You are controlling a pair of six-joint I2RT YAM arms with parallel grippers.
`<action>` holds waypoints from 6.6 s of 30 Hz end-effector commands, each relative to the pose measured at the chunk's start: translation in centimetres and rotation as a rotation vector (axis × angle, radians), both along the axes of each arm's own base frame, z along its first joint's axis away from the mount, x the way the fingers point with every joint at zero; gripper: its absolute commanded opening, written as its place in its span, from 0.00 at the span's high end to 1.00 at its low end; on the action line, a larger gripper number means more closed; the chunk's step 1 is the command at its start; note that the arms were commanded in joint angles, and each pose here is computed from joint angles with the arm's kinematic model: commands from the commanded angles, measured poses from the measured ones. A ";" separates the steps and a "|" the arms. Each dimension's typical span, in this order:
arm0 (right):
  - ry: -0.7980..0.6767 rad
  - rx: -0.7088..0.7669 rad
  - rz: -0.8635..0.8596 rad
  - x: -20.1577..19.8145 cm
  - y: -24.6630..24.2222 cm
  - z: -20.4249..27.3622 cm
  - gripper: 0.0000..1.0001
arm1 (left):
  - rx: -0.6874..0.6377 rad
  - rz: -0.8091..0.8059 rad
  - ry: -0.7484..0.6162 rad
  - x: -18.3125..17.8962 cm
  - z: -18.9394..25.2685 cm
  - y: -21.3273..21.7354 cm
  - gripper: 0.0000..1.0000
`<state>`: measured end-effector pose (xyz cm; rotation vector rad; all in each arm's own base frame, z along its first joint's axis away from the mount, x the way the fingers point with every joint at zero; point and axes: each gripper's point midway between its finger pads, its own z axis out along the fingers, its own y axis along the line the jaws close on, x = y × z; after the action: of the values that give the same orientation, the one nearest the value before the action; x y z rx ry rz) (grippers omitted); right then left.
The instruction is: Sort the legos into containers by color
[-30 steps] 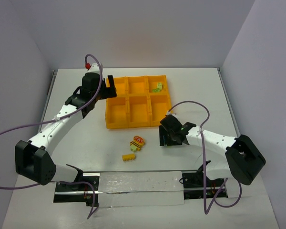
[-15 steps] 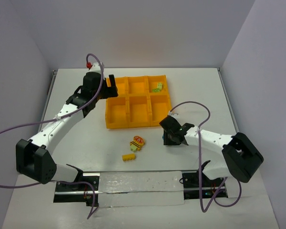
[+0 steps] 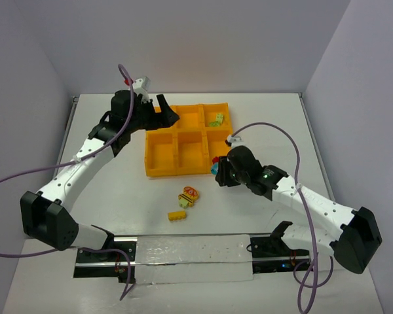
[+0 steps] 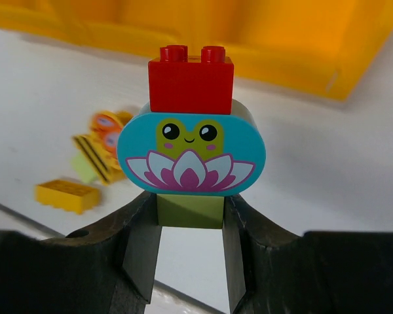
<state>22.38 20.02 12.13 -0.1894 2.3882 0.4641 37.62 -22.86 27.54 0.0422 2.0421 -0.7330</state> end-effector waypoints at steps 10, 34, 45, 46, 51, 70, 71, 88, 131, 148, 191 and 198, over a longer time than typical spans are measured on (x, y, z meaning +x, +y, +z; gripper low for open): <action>-0.173 0.114 0.141 3.8 5.3 7.4 0.93 | -0.431 -0.502 0.233 -7.0 0.7 -8.8 0.03; -0.194 0.126 0.137 3.9 5.3 8.4 0.93 | -0.412 -0.678 0.448 -10.9 -6.6 -13.7 0.30; -0.217 0.113 0.113 4.3 4.9 9.0 0.94 | -0.400 -0.692 0.458 -10.9 -6.9 -13.9 0.75; -0.219 0.115 0.114 4.3 4.8 9.1 0.95 | -0.398 -0.691 0.456 -10.8 -6.8 -14.0 0.85; -0.220 0.103 0.116 3.9 4.3 8.5 1.00 | -0.380 -0.671 0.435 -10.2 -6.2 -14.0 1.00; -0.257 -0.055 0.094 3.2 1.4 4.6 1.00 | -0.523 -0.526 0.363 -6.5 -1.1 -12.5 1.00; -0.259 -0.056 0.085 3.3 1.3 4.6 1.00 | -0.521 -0.518 0.362 -6.4 -1.1 -12.4 1.00; -0.211 -0.020 -0.253 19.5 0.0 10.0 1.00 | -0.230 0.006 0.185 -0.1 -0.5 2.2 1.00; -0.255 0.398 0.318 16.7 7.8 16.8 0.17 | -0.299 -0.602 0.142 -6.1 -2.7 -2.9 1.00; -0.194 0.487 0.652 9.7 12.8 18.2 0.13 | -0.280 -0.970 0.034 -10.8 -1.9 -5.8 1.00; -0.079 0.659 0.893 5.0 13.0 15.9 1.00 | -0.199 -0.953 -0.026 -10.6 -1.1 -5.0 0.50; -0.102 0.674 0.793 6.3 13.1 16.6 1.00 | -0.212 -0.947 -0.033 -10.4 -1.1 -5.1 0.01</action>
<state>28.28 33.17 26.05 -0.8727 1.9245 1.5511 26.42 -27.79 24.45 0.9054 1.9320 -1.5318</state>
